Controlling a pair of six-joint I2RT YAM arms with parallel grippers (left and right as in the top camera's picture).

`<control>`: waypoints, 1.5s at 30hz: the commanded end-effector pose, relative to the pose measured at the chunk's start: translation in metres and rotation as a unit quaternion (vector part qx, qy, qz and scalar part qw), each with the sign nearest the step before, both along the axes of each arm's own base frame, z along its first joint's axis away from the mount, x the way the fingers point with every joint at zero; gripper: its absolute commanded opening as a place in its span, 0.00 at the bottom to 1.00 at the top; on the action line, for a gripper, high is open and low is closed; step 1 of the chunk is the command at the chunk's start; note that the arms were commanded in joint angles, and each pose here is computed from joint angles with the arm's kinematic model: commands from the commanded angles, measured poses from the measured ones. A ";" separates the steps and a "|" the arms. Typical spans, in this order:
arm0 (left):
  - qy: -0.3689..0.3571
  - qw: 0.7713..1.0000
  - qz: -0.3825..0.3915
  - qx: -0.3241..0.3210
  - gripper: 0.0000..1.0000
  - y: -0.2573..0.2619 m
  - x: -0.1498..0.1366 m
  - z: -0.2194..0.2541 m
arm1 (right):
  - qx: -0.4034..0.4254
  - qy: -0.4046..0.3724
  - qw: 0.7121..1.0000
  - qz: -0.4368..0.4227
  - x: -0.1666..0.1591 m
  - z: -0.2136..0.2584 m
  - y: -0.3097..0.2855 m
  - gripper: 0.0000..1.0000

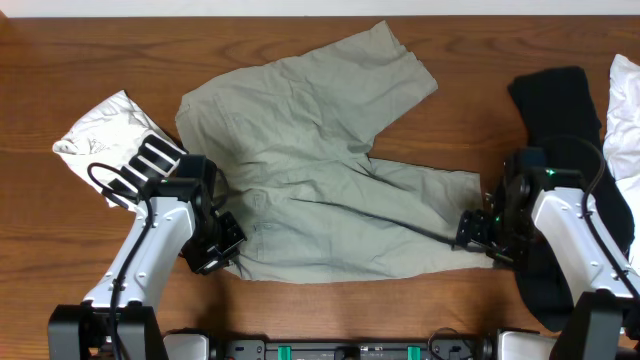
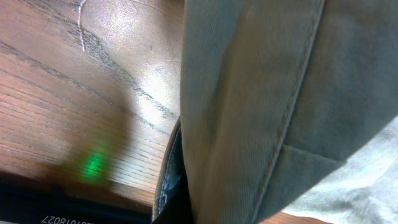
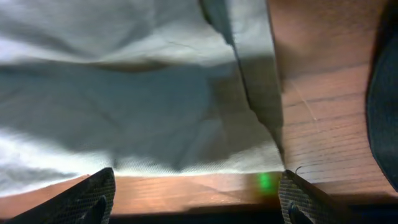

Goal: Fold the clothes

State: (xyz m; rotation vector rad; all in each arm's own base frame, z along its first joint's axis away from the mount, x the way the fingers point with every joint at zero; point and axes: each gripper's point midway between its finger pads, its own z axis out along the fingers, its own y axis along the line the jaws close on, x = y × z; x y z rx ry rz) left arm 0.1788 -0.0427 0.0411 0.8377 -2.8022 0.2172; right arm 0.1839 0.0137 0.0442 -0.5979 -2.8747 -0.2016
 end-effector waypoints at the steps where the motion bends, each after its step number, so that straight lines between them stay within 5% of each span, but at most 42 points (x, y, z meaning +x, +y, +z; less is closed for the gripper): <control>1: -0.002 1.000 -0.014 0.004 0.08 0.003 -0.002 0.000 | -0.021 0.009 0.999 -0.029 -0.005 -0.008 -0.008 0.82; 7: -0.003 1.000 -0.015 0.004 0.08 0.003 -0.001 0.000 | -0.021 -0.010 0.999 -0.040 -0.004 -0.028 -0.007 0.80; 10: -0.003 1.000 -0.015 0.004 0.08 0.003 -0.002 0.000 | -0.014 -0.017 0.999 -0.042 -0.002 -0.031 -0.004 0.67; 16: 0.003 1.000 -0.019 0.003 0.06 0.003 -0.005 0.001 | -0.017 -0.035 0.998 -0.041 0.007 -0.026 -0.006 0.01; 25: 0.023 0.999 -0.045 -0.001 0.06 0.004 -0.017 0.003 | -0.033 -0.154 0.987 -0.020 0.054 0.026 -0.014 0.01; 34: 0.033 0.998 -0.048 0.000 0.06 0.005 -0.026 0.009 | -0.073 -0.235 0.969 0.002 0.065 0.062 -0.026 0.01; 45: -0.083 0.995 -0.055 -0.004 0.06 0.003 -0.034 0.074 | -0.105 -0.334 0.937 -0.003 0.078 0.111 -0.035 0.01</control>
